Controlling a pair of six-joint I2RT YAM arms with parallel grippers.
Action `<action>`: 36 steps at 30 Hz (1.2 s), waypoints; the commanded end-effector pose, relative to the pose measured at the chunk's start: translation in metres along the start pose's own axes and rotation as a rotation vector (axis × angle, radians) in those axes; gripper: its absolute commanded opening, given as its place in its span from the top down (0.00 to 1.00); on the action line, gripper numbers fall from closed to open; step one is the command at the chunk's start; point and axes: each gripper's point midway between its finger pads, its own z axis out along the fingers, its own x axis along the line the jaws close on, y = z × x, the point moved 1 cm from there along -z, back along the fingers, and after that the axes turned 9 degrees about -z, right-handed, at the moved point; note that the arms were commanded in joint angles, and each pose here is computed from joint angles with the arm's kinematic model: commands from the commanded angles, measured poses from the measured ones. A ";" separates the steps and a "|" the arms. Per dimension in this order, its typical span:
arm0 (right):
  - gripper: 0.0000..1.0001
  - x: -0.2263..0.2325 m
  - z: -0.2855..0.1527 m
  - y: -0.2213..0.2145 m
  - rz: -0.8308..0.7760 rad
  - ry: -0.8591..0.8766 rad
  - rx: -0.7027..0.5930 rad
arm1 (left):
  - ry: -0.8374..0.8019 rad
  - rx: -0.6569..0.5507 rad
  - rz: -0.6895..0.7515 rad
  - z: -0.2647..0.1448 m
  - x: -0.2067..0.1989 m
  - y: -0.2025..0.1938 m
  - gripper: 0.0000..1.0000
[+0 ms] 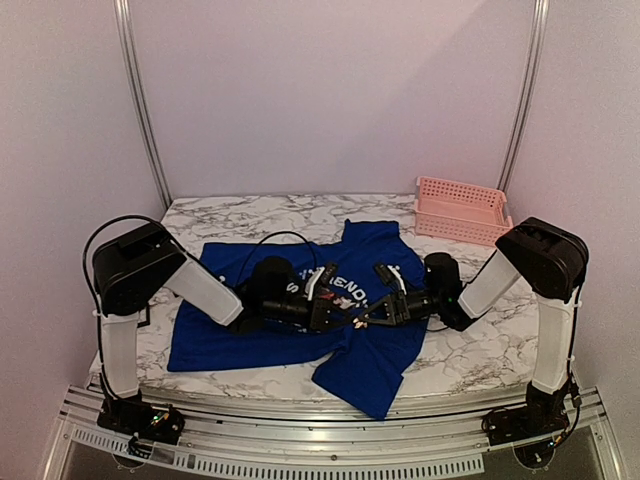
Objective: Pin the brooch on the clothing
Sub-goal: Pass from the right arm to the left
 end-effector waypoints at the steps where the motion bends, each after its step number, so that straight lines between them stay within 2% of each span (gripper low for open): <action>1: 0.66 0.000 -0.001 -0.002 0.025 -0.023 0.039 | -0.060 0.002 0.204 -0.008 -0.029 0.006 1.00; 6: 0.57 0.021 -0.007 0.005 -0.020 -0.037 0.100 | 0.057 0.015 0.355 -0.016 -0.020 0.009 1.00; 10: 0.52 0.034 -0.010 0.010 -0.013 -0.052 0.182 | 0.037 0.023 0.417 -0.017 -0.031 0.006 1.00; 19: 0.52 0.050 -0.027 -0.016 0.063 -0.041 0.330 | 0.063 0.043 0.497 -0.020 -0.034 0.001 1.00; 25: 0.53 0.052 -0.042 -0.022 0.063 -0.084 0.335 | 0.059 0.045 0.508 -0.022 -0.037 0.001 1.00; 29: 0.55 0.064 -0.045 -0.007 -0.019 -0.085 0.298 | 0.072 0.029 0.520 -0.023 -0.037 0.005 1.00; 31: 0.56 0.070 -0.045 0.013 -0.098 -0.110 0.236 | 0.080 0.024 0.529 -0.024 -0.038 0.005 1.00; 33: 0.56 0.069 -0.045 0.041 -0.196 -0.186 0.122 | 0.081 0.024 0.544 -0.024 -0.040 0.005 1.00; 36: 0.53 0.058 -0.051 0.069 -0.234 -0.361 -0.079 | 0.076 0.022 0.587 -0.024 -0.047 0.003 1.00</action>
